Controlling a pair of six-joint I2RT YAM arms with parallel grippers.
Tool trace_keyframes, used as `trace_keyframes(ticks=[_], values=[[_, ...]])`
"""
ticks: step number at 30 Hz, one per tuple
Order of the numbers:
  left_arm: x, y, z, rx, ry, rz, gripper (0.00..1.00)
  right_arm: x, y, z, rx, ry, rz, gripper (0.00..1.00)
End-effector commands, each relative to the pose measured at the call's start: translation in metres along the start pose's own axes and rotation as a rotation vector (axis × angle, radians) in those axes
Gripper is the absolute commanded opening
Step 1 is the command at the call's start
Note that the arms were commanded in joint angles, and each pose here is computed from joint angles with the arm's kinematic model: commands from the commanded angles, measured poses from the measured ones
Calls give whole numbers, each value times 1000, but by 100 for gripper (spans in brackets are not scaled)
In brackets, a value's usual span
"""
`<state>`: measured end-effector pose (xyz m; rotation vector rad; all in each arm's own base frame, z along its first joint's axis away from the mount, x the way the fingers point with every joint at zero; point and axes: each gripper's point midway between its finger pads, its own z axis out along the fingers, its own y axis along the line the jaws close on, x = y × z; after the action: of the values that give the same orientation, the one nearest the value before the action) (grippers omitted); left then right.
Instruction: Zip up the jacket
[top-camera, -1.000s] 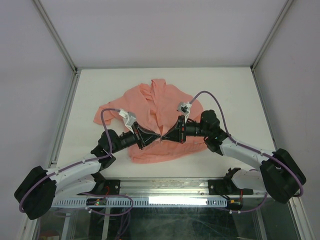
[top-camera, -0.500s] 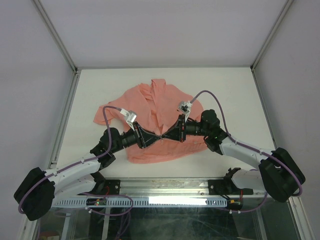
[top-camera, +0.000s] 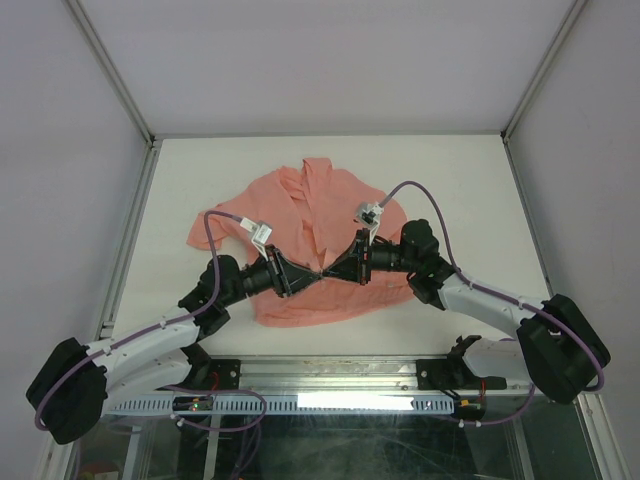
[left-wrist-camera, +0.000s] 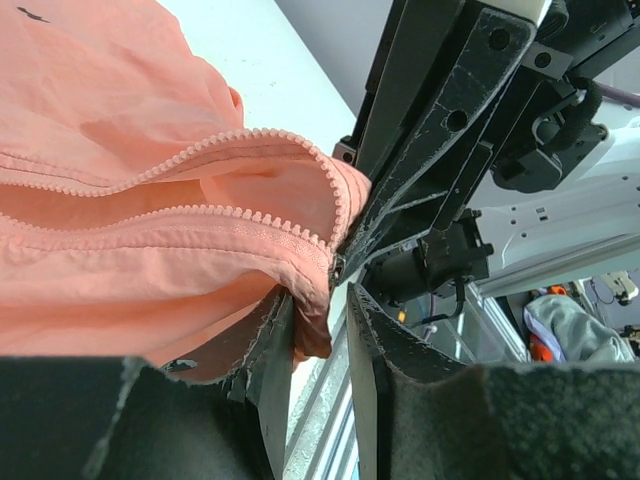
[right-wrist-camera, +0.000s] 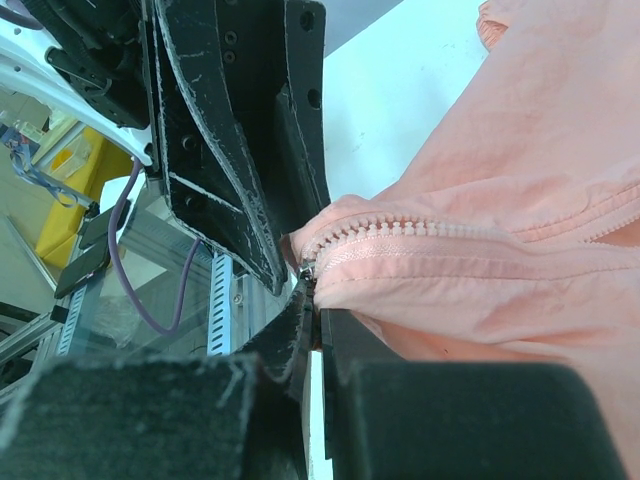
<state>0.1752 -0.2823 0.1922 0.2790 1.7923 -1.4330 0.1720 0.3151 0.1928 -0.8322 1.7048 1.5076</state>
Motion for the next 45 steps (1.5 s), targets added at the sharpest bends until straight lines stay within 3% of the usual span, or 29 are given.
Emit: trace_keyframes(ticks=[1, 7, 14, 29, 36, 40, 44, 45], values=[[-27, -24, 1, 50, -75, -7, 28, -15, 8, 3, -33, -46, -77, 0], [-29, -21, -1, 36, -86, -39, 26, -14, 7, 4, -33, -46, -76, 0], [-25, -16, 0, 19, -65, -54, 0, -14, 8, 4, -35, -45, -75, 0], [29, 5, -2, -25, 186, -96, 0, -63, -22, 12, 105, -153, -101, 0], [10, 22, 6, -140, 98, -135, 0, -48, -38, 14, 146, -107, -62, 0], [7, 28, 11, -163, 82, -151, 0, -31, -44, 4, 207, -82, -37, 15], [12, 30, 13, -160, 102, -172, 0, -11, -33, -10, 223, -33, 3, 15], [14, 30, 13, -158, 107, -176, 0, -9, -32, -13, 235, -26, 3, 20]])
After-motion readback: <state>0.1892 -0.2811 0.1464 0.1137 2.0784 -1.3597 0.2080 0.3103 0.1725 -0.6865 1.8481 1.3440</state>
